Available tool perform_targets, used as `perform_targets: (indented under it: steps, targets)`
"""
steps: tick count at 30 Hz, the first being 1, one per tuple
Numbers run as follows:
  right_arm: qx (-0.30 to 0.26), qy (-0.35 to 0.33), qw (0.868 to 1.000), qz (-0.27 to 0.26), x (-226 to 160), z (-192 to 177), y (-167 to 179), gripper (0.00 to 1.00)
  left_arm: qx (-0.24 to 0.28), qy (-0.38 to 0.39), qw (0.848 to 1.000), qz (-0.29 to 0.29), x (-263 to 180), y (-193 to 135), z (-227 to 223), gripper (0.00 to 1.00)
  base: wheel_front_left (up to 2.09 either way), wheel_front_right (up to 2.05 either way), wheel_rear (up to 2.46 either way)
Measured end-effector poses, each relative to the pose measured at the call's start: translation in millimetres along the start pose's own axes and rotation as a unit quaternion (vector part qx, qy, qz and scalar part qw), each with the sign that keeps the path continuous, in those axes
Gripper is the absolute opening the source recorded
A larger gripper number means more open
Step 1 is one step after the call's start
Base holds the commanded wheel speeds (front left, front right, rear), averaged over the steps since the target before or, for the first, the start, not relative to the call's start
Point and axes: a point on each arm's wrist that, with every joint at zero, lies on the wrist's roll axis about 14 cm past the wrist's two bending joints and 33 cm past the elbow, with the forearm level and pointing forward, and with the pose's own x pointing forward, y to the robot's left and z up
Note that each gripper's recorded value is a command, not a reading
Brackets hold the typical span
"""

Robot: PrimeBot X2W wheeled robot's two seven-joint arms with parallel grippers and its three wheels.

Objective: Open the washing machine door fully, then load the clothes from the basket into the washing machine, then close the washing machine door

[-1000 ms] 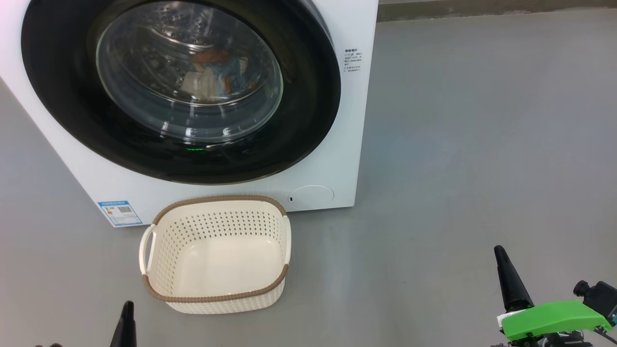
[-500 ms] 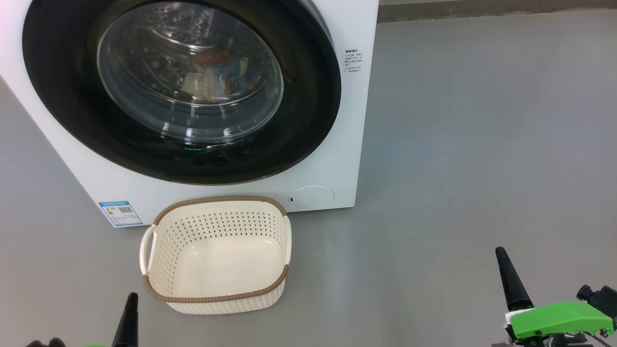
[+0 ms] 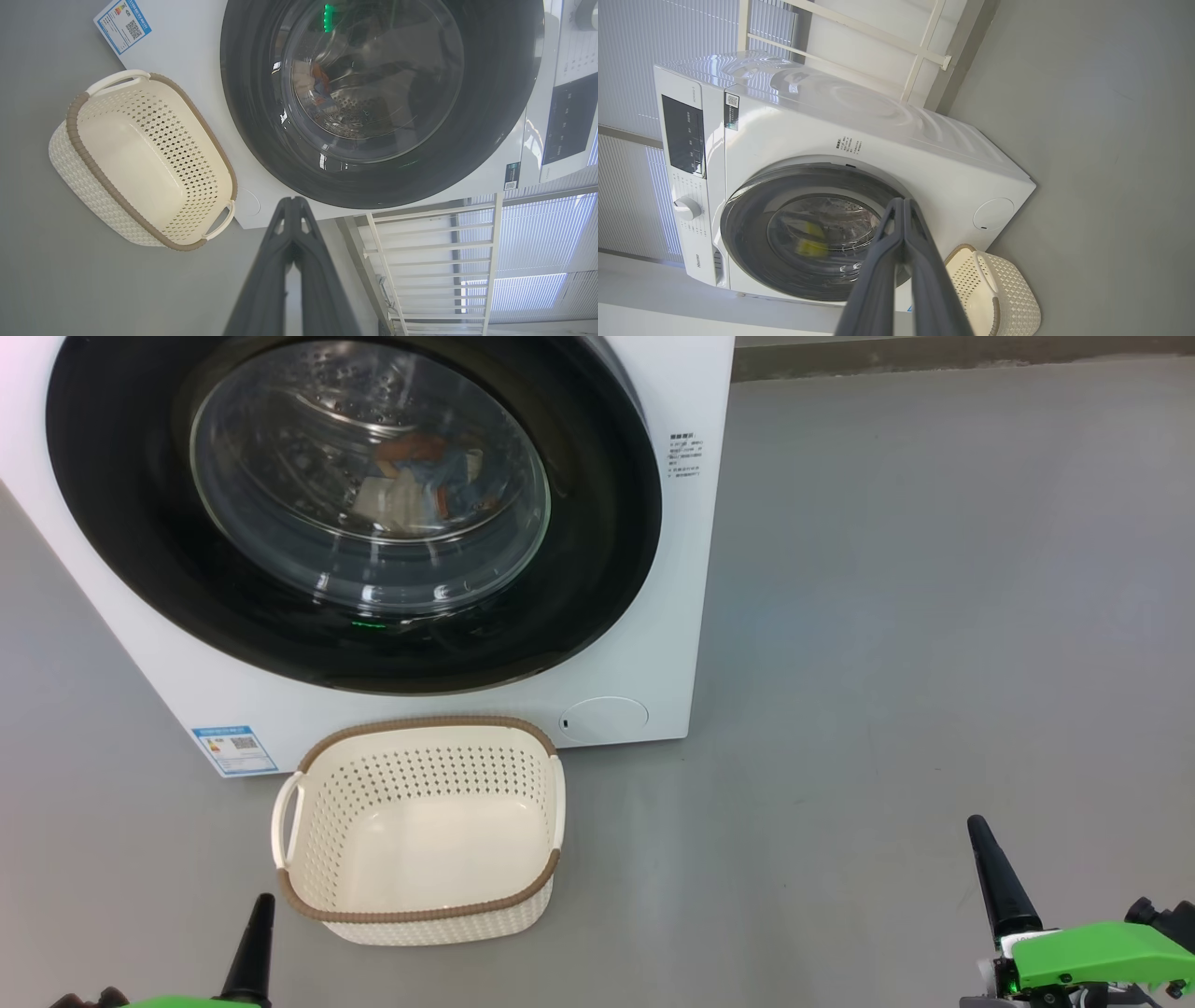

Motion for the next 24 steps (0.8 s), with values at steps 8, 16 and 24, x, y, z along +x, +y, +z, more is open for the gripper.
perform_targets:
  steps: [8,16,24]
  targets:
    - [0.043,0.003,0.999,0.000,0,-1,0,0.00,-0.042,0.005,0.999,-0.011,4,-6,0,0.00,0.00,0.00,0.00]
    - [0.085,0.009,0.996,0.001,0,-2,0,0.00,-0.088,0.010,0.996,-0.012,5,-7,-1,0.00,0.00,0.00,0.00]
    - [0.130,0.009,0.991,0.004,0,-1,0,0.00,-0.130,0.017,0.991,-0.020,7,-11,-2,0.00,0.00,0.00,0.00]
